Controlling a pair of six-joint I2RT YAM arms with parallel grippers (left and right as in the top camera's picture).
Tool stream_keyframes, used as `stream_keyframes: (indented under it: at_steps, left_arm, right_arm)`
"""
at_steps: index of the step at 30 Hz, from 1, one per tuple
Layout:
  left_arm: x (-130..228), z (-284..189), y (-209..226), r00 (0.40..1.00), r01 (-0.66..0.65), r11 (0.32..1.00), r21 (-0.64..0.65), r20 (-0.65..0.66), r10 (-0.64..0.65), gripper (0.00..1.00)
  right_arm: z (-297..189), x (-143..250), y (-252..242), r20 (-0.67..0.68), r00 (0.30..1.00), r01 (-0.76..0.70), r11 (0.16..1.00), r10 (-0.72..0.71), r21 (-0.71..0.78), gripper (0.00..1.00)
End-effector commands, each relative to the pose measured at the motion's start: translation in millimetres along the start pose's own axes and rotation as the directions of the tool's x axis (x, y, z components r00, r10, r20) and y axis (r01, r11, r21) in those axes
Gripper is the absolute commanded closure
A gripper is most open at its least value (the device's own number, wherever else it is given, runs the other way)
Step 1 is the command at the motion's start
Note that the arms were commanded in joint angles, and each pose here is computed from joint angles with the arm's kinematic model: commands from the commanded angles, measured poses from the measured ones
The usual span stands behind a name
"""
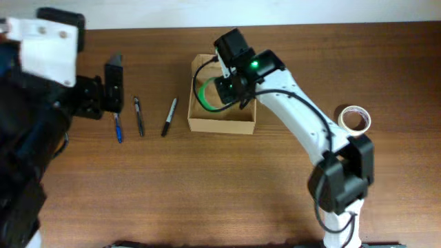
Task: Pack container
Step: 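Lift the green tape and carry it over the cardboard box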
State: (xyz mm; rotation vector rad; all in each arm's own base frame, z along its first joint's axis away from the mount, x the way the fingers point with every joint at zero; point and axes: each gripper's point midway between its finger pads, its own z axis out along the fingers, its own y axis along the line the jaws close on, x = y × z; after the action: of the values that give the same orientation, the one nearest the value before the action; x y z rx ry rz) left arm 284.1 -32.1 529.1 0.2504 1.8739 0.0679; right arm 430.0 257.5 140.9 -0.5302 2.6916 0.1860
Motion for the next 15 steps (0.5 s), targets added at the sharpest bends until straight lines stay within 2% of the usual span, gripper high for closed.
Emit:
stream_keyframes:
  at_steps: [1, 5, 9, 15]
  left_arm:
    - [-29, -54, 12, 0.986, 0.004, 0.999, -0.051, 0.166, 0.005, 0.01]
    - [-41, -92, 25, 0.967, 0.028, 0.993, -0.111, 0.253, 0.001, 0.01]
    - [-42, -123, 27, 0.953, 0.038, 0.992, -0.118, 0.302, 0.000, 0.01]
    - [-34, -140, 27, 0.951, 0.039, 0.993, -0.116, 0.309, -0.001, 0.01]
  right_arm:
    - [13, 6, 14, -0.035, 0.999, -0.009, 0.998, 0.007, -0.057, 0.96]
    - [19, 9, 14, -0.048, 0.999, -0.009, 0.998, 0.006, -0.057, 0.96]
    - [19, 5, 14, -0.032, 0.999, -0.007, 0.998, 0.006, -0.060, 0.96]
    - [20, -6, 15, 0.010, 1.000, -0.008, 0.998, 0.008, -0.062, 0.96]
